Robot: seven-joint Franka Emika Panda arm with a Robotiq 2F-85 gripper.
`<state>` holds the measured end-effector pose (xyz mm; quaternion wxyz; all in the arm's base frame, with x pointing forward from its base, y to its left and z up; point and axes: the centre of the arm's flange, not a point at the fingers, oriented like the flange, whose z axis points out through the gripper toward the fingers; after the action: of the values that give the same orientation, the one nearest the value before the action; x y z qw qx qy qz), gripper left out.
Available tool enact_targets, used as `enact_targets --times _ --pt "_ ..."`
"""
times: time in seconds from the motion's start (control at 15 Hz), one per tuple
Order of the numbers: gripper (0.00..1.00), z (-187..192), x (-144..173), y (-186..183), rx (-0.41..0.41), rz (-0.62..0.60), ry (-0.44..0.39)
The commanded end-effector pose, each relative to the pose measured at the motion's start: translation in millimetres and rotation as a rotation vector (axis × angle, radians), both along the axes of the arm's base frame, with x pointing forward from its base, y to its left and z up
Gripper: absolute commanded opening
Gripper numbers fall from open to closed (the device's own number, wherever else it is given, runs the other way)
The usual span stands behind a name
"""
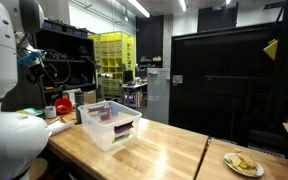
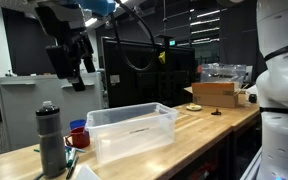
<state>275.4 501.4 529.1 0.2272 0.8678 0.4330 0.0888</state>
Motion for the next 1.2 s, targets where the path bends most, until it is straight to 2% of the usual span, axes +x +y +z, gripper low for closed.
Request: enact_targets --times 0.0,0.33,0.87,1.13 --pt "1.0 1 5 33 -0.009 -0.007 -0.011" --pt "1.0 -12 11 55 0.015 -0.061 -0.043" --pt "1.0 -25 36 68 0.104 -0.457 -0.148" --pt "1.0 -36 44 73 0.114 -0.575 -0.2"
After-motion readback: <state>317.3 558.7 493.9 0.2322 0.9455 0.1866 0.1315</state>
